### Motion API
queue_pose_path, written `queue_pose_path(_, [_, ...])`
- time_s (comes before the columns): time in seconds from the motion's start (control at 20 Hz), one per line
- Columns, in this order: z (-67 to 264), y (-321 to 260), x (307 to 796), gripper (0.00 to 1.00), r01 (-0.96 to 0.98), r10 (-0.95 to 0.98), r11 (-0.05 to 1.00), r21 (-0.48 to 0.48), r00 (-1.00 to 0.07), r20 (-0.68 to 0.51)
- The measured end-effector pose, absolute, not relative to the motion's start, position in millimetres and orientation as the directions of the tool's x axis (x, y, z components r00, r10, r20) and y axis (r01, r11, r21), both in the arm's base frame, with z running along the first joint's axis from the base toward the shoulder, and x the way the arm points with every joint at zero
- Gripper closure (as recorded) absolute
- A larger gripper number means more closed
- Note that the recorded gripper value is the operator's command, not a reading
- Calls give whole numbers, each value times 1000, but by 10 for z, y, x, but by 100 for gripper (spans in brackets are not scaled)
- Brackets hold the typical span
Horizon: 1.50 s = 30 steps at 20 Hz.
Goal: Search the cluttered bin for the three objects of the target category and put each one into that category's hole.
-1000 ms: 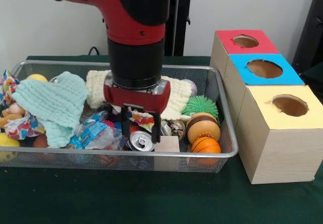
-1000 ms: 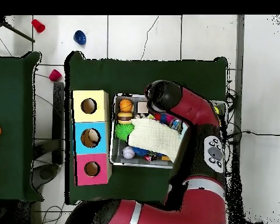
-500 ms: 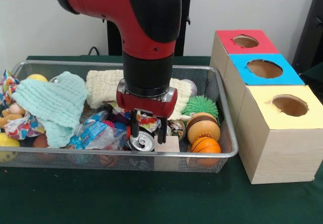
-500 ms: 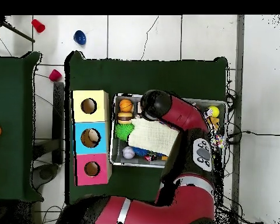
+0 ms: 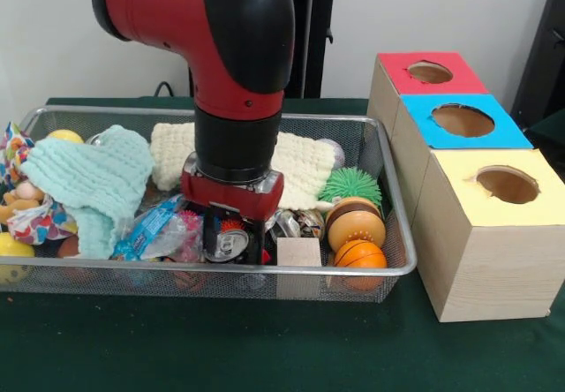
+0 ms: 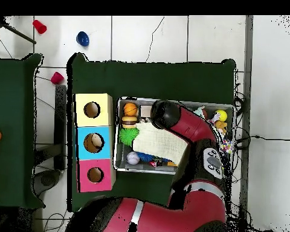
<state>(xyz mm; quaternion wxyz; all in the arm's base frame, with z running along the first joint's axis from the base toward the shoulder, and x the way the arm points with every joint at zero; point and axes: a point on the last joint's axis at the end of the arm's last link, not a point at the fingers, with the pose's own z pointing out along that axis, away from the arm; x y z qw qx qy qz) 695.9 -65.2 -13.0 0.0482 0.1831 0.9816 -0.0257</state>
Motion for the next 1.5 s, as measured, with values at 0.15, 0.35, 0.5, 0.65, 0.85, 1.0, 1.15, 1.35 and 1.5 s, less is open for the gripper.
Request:
queue_pose_path(0.15, [-139, -738, 6930, 0, 381, 376, 924, -30, -920, -108])
queue_pose_path(0.35, [-86, -887, 6890, 0, 423, 419, 906, -13, -902, -107])
queue_pose_path(0.5, [-41, -953, 6853, 0, 443, 441, 896, -1, -892, -101])
queue_pose_path(0.65, [0, -1046, 6843, 0, 459, 457, 888, 7, -883, -106])
queue_pose_path(0.85, [-39, -1171, 6837, 0, 474, 471, 880, 3, -873, -125])
queue_pose_path(1.0, [-133, -1254, 6851, 0, 481, 474, 877, -8, -866, -162])
queue_pose_path(1.15, [-294, -1283, 6848, 0, 482, 470, 876, -20, -862, -191])
queue_pose_path(1.35, [-399, -1233, 6835, 0, 477, 464, 878, -23, -864, -196])
queue_pose_path(1.5, [-412, -1175, 6840, 0, 472, 460, 881, -21, -867, -193])
